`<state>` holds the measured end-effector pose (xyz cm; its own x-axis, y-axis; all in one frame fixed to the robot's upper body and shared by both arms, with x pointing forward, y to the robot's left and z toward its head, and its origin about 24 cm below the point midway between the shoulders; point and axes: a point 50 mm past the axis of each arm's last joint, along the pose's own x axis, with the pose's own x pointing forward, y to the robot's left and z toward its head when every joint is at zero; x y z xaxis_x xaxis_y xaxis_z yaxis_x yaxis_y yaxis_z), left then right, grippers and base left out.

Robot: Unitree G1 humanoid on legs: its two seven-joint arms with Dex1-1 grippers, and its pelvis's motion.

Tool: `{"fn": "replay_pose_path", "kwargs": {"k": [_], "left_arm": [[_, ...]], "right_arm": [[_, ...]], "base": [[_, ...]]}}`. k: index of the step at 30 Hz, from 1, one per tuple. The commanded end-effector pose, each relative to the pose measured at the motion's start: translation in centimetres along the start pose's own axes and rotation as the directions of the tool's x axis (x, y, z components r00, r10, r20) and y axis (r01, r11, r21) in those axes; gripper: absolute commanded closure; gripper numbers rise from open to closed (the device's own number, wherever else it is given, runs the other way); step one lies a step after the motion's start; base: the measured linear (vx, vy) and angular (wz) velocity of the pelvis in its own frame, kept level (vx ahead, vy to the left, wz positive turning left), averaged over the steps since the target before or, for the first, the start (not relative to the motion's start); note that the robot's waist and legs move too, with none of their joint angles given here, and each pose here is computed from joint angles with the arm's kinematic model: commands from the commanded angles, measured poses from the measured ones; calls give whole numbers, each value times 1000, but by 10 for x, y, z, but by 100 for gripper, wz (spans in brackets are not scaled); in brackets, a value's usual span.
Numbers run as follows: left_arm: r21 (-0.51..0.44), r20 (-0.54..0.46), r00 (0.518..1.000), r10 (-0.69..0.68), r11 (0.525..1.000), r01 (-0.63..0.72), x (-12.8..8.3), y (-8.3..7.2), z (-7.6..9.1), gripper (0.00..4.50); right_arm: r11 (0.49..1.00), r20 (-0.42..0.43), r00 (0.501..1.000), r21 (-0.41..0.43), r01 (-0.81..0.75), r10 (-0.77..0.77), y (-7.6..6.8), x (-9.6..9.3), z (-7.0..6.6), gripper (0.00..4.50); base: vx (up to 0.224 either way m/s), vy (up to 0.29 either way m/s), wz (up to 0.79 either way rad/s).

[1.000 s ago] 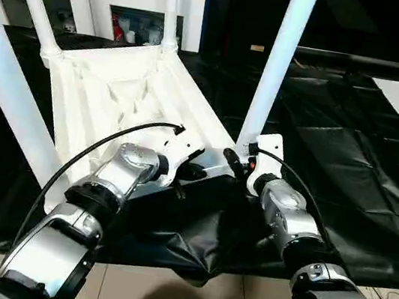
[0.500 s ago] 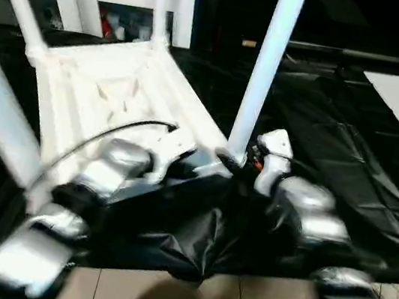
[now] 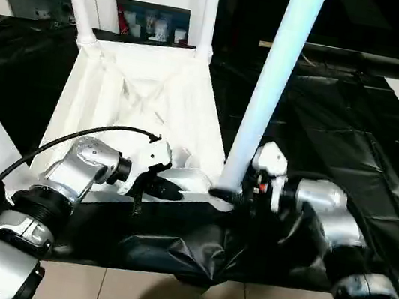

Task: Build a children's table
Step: Rotate leg to tighten

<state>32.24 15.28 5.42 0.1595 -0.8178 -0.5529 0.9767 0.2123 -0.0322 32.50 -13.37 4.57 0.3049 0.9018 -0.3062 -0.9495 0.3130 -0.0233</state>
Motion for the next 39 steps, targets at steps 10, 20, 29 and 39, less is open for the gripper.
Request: {"fn": "replay_pose_path", "kwargs": {"k": [10, 20, 29, 39], "left_arm": [[-21, -22, 999, -36, 999, 36, 0, -2, -5, 450], [-57, -14, 981, 196, 979, -196, 19, 12, -1, 450], [-197, -17, 868, 495, 850, -489, 45, 29, 16, 450], [-130, -24, 914, 406, 905, -405, 58, 23, 22, 450]], "right_arm": [[1000, -3, 1000, 14, -18, 18, -1, -2, 1, 173], [912, -7, 933, 205, 354, -360, -13, 12, -18, 189], [692, -95, 753, 333, 640, -651, -15, 40, -21, 189], [789, 37, 819, 297, 539, -573, -11, 62, 8, 133]], "base": [[0, 0, 0], [0, 0, 0], [-17, 1, 1], [0, 0, 0]]}}
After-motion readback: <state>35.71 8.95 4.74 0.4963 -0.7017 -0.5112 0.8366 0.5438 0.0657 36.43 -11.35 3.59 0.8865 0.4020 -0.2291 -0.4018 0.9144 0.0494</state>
